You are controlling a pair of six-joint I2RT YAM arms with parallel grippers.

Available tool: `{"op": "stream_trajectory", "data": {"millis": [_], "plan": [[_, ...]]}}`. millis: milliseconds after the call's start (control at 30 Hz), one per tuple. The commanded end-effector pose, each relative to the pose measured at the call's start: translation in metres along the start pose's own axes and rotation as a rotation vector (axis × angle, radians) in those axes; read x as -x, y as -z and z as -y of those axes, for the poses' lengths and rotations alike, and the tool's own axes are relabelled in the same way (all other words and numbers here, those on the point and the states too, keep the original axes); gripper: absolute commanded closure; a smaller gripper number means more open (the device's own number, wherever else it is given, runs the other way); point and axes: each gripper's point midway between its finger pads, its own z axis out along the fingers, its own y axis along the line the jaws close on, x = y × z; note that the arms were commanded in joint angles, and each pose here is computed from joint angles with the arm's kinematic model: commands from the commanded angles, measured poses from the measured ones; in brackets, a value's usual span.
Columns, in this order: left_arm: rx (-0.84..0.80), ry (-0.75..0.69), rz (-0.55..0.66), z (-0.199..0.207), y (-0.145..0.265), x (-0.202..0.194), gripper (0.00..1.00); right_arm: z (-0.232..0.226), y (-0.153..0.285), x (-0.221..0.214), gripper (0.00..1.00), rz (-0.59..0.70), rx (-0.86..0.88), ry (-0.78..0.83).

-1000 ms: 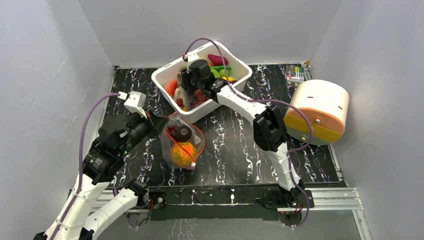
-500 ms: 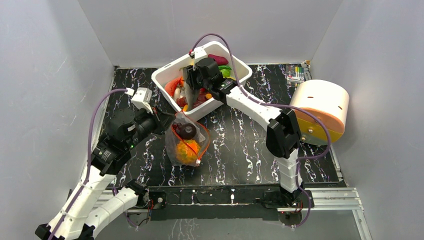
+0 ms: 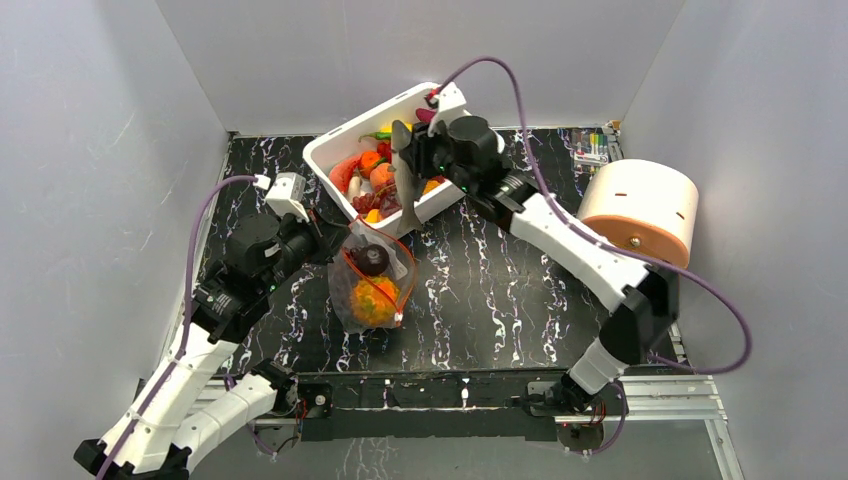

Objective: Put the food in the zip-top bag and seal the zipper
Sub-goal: Place the fake fish in the zipper food storage bag.

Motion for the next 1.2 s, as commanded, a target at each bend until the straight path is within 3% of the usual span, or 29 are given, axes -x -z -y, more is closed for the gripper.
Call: {"op": "stream_trajectory", "data": {"millis": [0,333,867,1167], "plan": [[0.016,0.009,0.051,-0.001,-0.003,0.011,1.00,-0.012,0.049,0.043,0.87,0.162,0.051,-0.089],[0.007,0.034,0.046,0.001,-0.009,0.009,1.00,-0.052,0.111,0.042,0.87,0.230,0.230,-0.280],[-0.043,0.066,0.049,0.013,-0.005,0.014,1.00,-0.121,0.107,-0.022,0.88,0.129,0.282,-0.098],[-0.147,0.037,0.058,0.030,0.000,0.016,1.00,-0.128,0.116,-0.067,0.87,-0.059,0.350,0.047]]}}
